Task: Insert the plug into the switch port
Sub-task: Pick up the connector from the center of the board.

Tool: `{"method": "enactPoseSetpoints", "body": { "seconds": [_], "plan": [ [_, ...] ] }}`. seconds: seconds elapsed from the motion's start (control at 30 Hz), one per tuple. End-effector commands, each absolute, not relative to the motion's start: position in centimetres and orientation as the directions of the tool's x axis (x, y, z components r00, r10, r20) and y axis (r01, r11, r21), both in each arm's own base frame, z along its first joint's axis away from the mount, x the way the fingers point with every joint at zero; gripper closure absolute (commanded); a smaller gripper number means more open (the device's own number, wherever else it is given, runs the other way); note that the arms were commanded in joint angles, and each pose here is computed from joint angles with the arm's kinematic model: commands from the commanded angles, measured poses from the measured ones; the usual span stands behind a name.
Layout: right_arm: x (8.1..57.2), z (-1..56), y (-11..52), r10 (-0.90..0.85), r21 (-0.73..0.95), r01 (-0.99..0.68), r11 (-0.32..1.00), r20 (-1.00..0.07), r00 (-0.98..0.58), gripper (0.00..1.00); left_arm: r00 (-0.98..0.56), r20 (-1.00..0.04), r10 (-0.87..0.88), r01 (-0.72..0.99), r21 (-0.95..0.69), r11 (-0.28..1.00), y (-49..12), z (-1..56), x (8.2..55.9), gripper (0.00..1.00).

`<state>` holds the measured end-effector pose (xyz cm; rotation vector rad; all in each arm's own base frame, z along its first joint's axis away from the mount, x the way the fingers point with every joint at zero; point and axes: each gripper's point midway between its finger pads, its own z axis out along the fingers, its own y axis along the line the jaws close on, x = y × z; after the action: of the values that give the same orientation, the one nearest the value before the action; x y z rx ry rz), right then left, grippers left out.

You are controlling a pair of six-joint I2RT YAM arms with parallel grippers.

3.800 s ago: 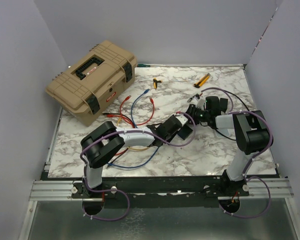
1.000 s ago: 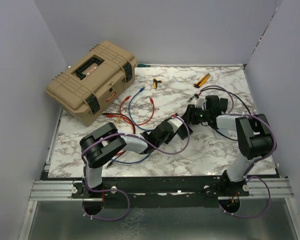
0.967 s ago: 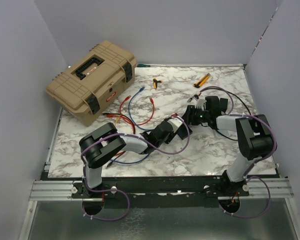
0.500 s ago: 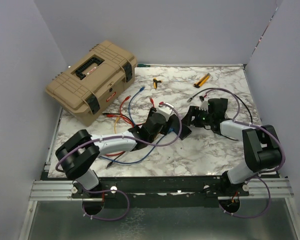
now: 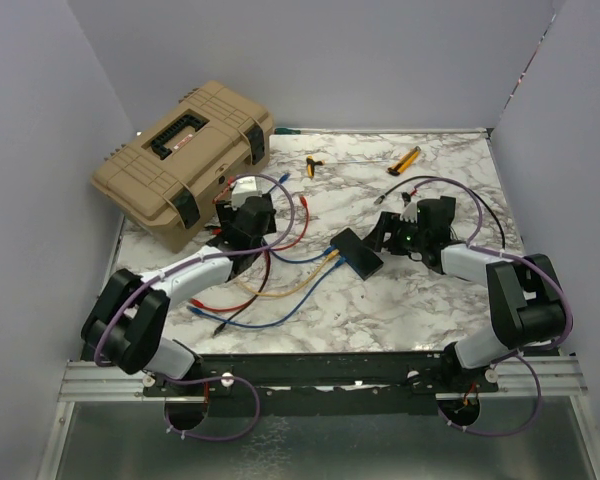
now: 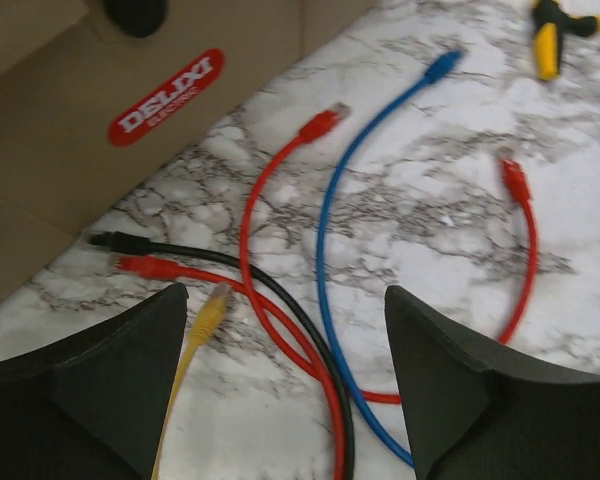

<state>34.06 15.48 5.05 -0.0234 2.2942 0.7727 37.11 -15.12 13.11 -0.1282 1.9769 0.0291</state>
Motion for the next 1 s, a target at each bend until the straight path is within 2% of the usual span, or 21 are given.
{"method": "enactPoseSetpoints", "body": {
  "seconds": [0.0,0.3,0.5,0.77,0.97],
  "plan": [
    [34.2,5.3,15.5,0.212,0.528,-0.228,0.818,-0.645,-0.734,0.20,-0.392,-0.904,-0.169,-0.267,-0.064,0.962,-11.2,10.5,38.5,0.21],
    [34.2,5.1,15.7,0.205,0.533,-0.235,0.813,-0.640,-0.740,0.21,-0.413,-0.892,-0.181,-0.286,-0.062,0.956,-10.7,7.6,42.1,0.34],
    [34.1,4.9,16.2,0.194,0.548,-0.254,0.797,-0.631,-0.751,0.21,-0.430,-0.883,-0.188,-0.302,-0.056,0.952,-10.2,5.7,43.1,0.59],
    [33.8,4.5,16.8,0.183,0.574,-0.269,0.773,-0.608,-0.772,0.21,-0.467,-0.863,-0.192,-0.299,-0.050,0.953,-10.1,3.5,43.8,0.65],
    [33.9,4.5,16.8,0.184,0.575,-0.270,0.772,-0.609,-0.771,0.21,-0.495,-0.847,-0.193,-0.289,-0.049,0.956,-10.3,2.2,43.5,0.77]
  ]
}}
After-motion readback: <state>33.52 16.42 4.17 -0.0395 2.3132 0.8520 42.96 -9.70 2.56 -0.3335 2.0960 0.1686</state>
